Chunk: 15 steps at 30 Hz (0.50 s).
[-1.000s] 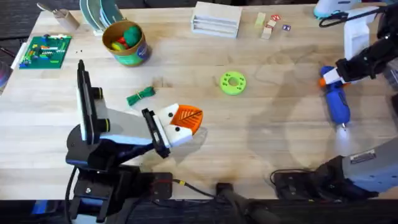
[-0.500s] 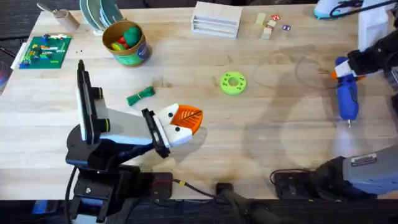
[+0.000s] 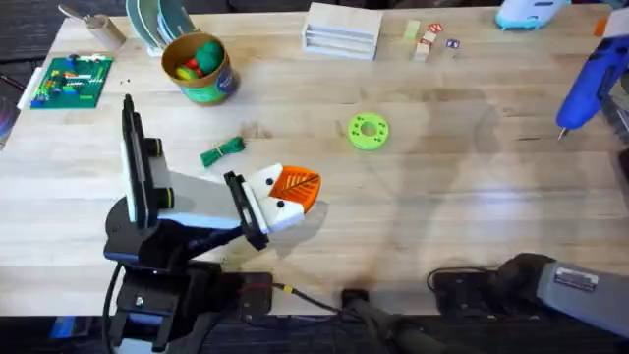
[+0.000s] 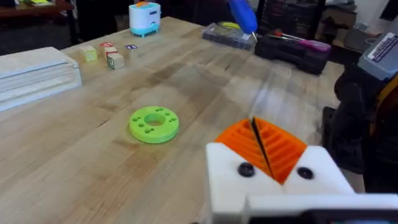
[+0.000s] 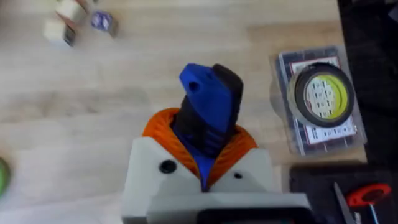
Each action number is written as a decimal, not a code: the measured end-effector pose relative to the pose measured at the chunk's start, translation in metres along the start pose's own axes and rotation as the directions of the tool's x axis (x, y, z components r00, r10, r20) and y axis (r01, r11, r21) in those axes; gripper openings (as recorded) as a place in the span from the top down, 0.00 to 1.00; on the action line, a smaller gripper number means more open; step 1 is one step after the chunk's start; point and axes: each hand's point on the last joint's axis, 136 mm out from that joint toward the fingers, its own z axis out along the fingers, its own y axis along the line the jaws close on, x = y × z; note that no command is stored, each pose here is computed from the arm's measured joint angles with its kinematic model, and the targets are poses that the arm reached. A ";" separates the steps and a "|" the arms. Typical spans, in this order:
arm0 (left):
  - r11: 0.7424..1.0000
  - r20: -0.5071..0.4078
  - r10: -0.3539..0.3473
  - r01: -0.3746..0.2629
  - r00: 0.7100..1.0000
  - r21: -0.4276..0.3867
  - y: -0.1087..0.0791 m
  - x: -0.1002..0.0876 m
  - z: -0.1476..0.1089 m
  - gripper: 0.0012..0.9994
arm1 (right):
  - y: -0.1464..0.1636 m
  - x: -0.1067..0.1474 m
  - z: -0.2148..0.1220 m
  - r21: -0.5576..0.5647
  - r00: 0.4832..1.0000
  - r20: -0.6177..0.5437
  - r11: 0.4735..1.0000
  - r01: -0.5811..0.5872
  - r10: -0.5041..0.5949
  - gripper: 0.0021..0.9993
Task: Pick up the gripper from the table and insert it into the empty holder that is missing its gripper. Then pick up a screw, insert it into the mounting hole, and use the screwdriver to tighten it. Finally, clean up the table by picking up the vegetable and placing it into the bucket.
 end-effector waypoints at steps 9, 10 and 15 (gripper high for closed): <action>1.000 0.000 0.000 0.000 1.000 0.000 0.000 0.000 0.000 1.00 | 0.049 -0.025 -0.047 -0.181 0.931 0.327 0.978 -0.105 0.160 0.98; 1.000 0.000 0.000 0.000 1.000 0.000 0.000 0.000 0.000 1.00 | 0.063 -0.031 -0.052 -0.226 0.910 0.377 0.970 -0.089 0.171 0.98; 1.000 0.000 0.000 0.000 1.000 0.000 0.000 0.000 0.000 1.00 | 0.147 -0.047 -0.086 -0.448 0.823 0.527 0.892 0.059 0.210 0.98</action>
